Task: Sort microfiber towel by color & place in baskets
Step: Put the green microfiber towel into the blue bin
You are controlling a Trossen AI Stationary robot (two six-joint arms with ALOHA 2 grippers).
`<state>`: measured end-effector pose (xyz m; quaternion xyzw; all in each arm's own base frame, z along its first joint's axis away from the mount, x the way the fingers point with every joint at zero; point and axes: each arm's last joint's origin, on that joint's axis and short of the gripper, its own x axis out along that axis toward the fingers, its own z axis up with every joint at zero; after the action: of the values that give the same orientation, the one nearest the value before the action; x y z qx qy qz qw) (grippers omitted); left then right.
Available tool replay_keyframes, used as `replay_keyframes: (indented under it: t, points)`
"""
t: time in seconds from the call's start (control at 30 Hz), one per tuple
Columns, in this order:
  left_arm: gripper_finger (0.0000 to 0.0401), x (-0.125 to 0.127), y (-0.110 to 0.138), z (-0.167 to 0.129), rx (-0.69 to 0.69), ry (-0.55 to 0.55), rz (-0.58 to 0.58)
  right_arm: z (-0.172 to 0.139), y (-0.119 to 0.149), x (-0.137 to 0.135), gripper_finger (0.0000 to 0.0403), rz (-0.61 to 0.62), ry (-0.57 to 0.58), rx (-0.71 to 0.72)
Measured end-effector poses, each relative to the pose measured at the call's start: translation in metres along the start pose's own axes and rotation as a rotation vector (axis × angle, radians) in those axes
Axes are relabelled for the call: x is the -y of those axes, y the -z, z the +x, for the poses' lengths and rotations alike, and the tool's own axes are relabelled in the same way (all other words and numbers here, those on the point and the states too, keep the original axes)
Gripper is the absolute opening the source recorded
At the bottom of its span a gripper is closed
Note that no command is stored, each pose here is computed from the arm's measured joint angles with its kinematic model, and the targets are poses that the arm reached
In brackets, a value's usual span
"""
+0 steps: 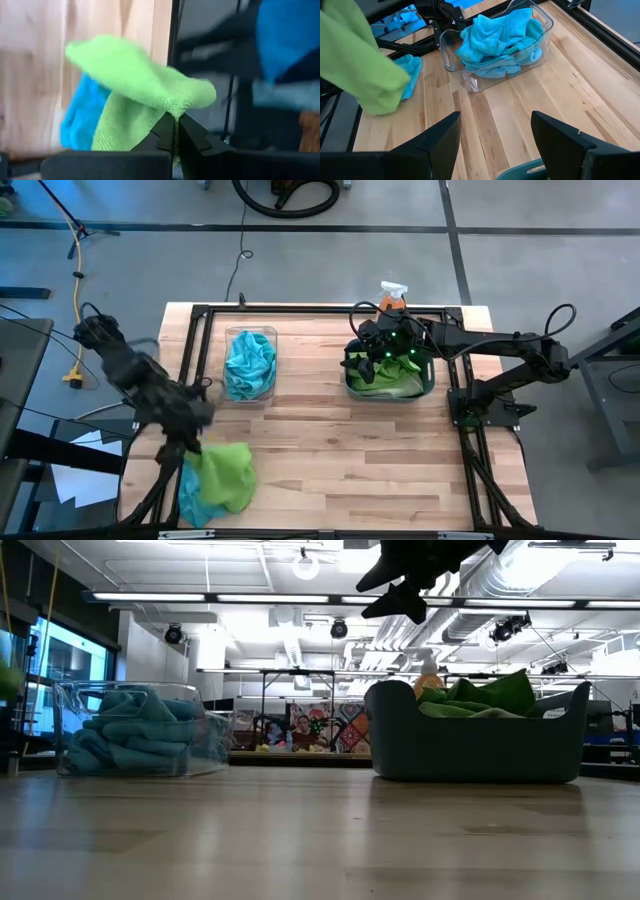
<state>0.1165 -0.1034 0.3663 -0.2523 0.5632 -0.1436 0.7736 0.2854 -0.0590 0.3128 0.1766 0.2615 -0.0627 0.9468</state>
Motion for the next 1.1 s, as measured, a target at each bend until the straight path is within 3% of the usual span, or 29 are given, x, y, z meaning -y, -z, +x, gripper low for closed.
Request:
replay_keyframes:
  t: [0.1, 0.23, 0.53, 0.7, 0.83, 0.97, 1.1]
  points:
    - [0.0000, 0.004, -0.005, -0.029, 0.174, -0.006, -0.022, 0.000, 0.000, 0.000, 0.0238, 0.000, 0.000, 0.000]
    - [0.0000, 0.006, -0.016, -0.057, 0.420, -0.082, 0.035, 0.000, 0.000, 0.000, 0.0238, 0.000, 0.000, 0.000]
    - [0.0000, 0.001, -0.049, -0.079, 0.815, -0.360, 0.281, 0.000, -0.003, -0.001, 0.0238, -0.002, -0.010, 0.030]
    - [0.0000, -0.001, -0.067, -0.088, 1.028, -0.458, 0.413, -0.002, -0.016, -0.007, 0.0238, 0.034, -0.142, 0.138]
    - [0.0000, -0.014, -0.075, -0.078, 1.146, -0.418, 0.478, -0.006, -0.029, -0.015, 0.0238, 0.009, -0.306, 0.252]
    - [0.0000, -0.043, -0.077, -0.050, 1.159, -0.365, 0.435, -0.012, -0.039, -0.023, 0.0238, -0.006, -0.444, 0.337]
    - [0.0000, -0.068, -0.078, -0.025, 1.233, -0.337, 0.399, -0.016, -0.044, -0.034, 0.0238, -0.041, -0.503, 0.407]
